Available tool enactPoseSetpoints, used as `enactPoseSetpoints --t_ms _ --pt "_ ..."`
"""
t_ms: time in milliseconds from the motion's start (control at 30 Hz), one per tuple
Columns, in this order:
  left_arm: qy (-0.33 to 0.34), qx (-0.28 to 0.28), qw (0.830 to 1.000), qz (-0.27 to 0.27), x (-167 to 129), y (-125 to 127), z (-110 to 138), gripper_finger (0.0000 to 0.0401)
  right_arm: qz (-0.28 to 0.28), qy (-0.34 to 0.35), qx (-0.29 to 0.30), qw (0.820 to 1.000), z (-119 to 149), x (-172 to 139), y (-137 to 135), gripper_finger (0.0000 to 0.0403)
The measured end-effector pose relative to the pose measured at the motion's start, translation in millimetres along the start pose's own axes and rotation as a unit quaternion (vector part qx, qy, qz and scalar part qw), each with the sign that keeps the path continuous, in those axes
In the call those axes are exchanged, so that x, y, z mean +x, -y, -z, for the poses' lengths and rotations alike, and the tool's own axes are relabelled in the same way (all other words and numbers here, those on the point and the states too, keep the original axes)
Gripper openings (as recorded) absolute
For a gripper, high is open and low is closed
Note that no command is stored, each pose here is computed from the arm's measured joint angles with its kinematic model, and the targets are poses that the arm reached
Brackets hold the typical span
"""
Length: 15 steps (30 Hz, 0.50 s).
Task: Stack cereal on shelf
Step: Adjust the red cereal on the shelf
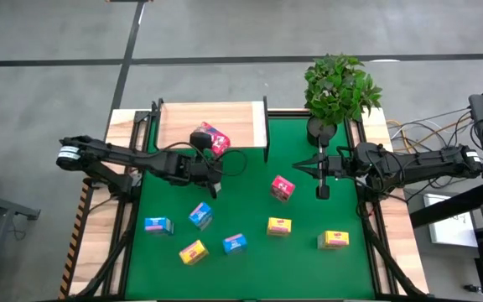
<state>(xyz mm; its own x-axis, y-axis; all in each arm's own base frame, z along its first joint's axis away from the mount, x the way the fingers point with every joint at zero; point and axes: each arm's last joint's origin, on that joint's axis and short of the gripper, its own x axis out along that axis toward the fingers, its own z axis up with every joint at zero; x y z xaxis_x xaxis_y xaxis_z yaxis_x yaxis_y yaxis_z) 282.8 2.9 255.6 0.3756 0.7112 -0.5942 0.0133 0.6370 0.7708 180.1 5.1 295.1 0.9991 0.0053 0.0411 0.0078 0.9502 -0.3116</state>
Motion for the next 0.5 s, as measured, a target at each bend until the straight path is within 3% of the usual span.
enactPoseSetpoints --t_ms 500 --pt "0.004 -0.013 0.999 -0.036 10.6 11.3 3.2 0.0318 0.0 0.0 -0.003 1.0 0.0 0.0 0.0 0.0009"
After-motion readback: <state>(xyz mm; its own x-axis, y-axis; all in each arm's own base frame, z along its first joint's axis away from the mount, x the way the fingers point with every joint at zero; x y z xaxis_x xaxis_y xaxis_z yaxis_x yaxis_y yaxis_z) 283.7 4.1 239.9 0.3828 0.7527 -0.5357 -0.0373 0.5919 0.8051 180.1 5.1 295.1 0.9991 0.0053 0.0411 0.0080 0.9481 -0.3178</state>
